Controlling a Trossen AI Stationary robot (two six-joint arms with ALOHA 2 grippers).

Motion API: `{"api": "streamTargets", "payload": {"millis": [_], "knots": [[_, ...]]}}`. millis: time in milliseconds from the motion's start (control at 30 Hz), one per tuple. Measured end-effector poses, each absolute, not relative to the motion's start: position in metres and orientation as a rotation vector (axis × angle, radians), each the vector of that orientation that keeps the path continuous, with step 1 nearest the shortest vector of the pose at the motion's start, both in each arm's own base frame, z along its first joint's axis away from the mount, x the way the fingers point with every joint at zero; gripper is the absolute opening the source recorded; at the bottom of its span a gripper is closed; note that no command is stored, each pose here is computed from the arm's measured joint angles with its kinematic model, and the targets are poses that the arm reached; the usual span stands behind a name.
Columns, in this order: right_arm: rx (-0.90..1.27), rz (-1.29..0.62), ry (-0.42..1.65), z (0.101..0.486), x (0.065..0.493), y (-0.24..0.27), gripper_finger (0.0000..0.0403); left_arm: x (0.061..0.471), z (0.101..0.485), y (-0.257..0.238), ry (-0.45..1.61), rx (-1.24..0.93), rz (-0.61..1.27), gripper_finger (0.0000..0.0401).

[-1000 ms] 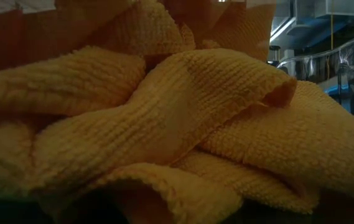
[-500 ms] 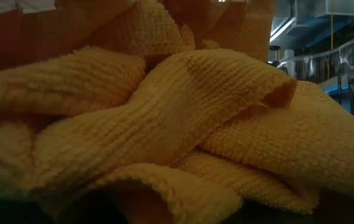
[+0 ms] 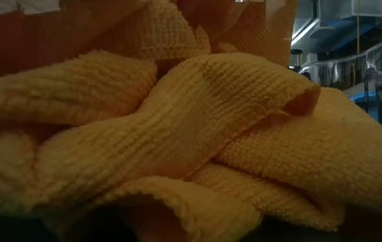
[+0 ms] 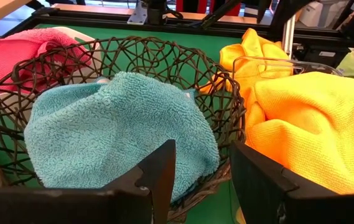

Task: Sort microfiber towel by color & place in baskets
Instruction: Put the orange microfiber towel into the transparent bin

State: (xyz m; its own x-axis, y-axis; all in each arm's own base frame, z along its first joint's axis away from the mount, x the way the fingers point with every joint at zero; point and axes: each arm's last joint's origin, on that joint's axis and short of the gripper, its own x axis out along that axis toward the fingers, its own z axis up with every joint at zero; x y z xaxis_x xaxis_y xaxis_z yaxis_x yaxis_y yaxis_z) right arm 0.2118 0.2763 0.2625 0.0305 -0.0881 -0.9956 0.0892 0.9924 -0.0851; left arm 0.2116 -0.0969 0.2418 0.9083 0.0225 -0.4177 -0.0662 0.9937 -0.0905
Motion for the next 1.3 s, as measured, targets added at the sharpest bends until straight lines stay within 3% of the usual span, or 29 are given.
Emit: {"api": "streamTargets", "payload": {"millis": [400, 933, 1067, 1300], "knots": [[0.015, -0.092, 1.553, 0.183, 0.198, 0.274, 0.0198, 0.212, 0.242, -0.097, 0.429, -0.105, 0.046, 0.0144], [0.053, -0.053, 1.540, 0.147, 0.192, 0.266, 0.0194, 0.212, 0.242, -0.097, 0.429, -0.106, 0.046, 0.0144], [0.059, -0.047, 1.541, 0.147, 0.192, 0.266, 0.0162, 0.212, 0.242, -0.097, 0.429, -0.105, 0.046, 0.0144], [0.072, -0.033, 1.548, 0.146, 0.192, 0.268, 0.0056, 0.212, 0.242, -0.097, 0.429, -0.105, 0.046, 0.0144]]}}
